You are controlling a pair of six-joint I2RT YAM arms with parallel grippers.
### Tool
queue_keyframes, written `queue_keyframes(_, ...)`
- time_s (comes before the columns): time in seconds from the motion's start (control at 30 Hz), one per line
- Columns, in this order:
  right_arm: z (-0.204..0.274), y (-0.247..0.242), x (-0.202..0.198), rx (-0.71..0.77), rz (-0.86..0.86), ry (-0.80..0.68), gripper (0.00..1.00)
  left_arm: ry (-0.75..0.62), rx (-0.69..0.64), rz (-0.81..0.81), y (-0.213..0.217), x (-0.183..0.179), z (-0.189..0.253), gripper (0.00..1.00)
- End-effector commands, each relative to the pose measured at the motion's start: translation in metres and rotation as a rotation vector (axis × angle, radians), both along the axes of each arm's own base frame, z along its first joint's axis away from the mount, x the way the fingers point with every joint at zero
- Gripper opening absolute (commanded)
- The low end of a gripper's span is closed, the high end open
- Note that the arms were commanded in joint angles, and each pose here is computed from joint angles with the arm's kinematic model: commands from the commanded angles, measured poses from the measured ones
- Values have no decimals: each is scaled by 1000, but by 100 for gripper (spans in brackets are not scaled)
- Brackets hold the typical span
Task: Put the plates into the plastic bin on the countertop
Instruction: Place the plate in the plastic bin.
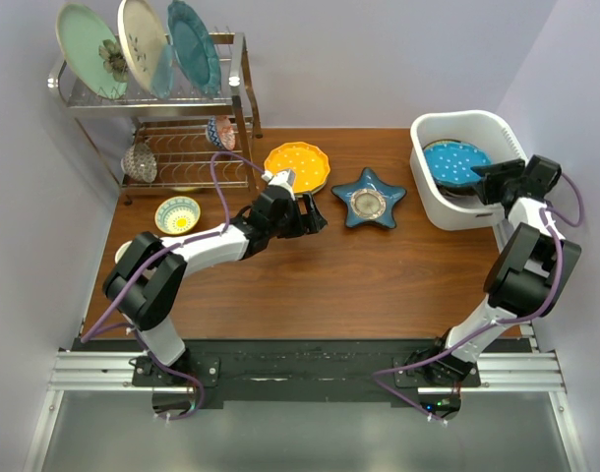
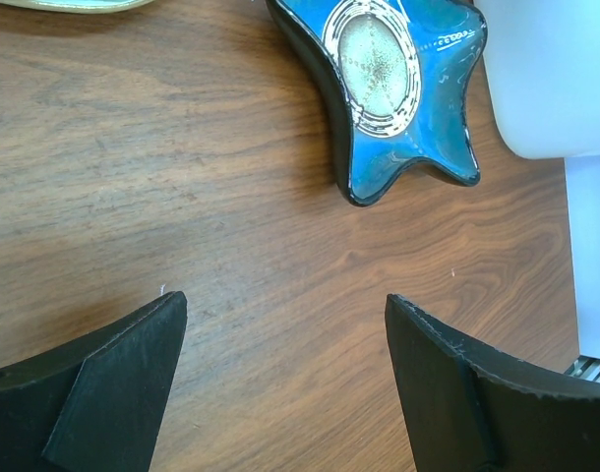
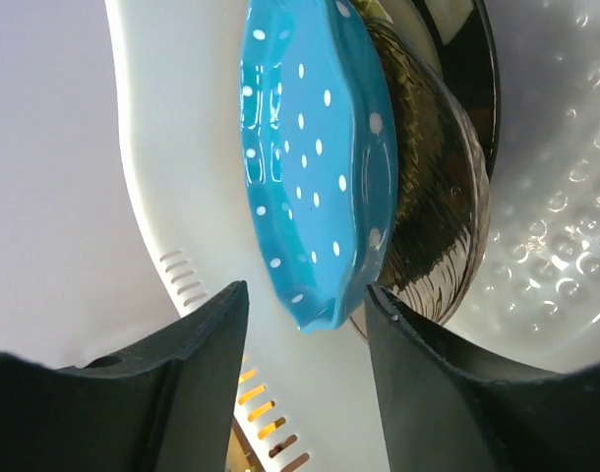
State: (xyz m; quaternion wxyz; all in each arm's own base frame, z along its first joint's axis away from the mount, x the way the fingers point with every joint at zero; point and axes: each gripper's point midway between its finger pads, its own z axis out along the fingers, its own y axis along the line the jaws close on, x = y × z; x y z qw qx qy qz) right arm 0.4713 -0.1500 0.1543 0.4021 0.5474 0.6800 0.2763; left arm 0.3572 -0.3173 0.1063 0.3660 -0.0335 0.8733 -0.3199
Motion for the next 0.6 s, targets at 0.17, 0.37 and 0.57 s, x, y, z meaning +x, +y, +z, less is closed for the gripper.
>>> queue_keyframes(0.17, 50, -7, -7, -128, -14, -87, 61, -50, -19, -7, 2, 3, 13, 86)
queue_keyframes(0.37, 87, -2, -26, -196, -37, -147, 64, -51, -22, -10, 3, 0, 16, 86)
queue_keyframes(0.57, 135, 22, -48, -236, 0, -261, 66, -45, -30, -9, 4, -3, 14, 86)
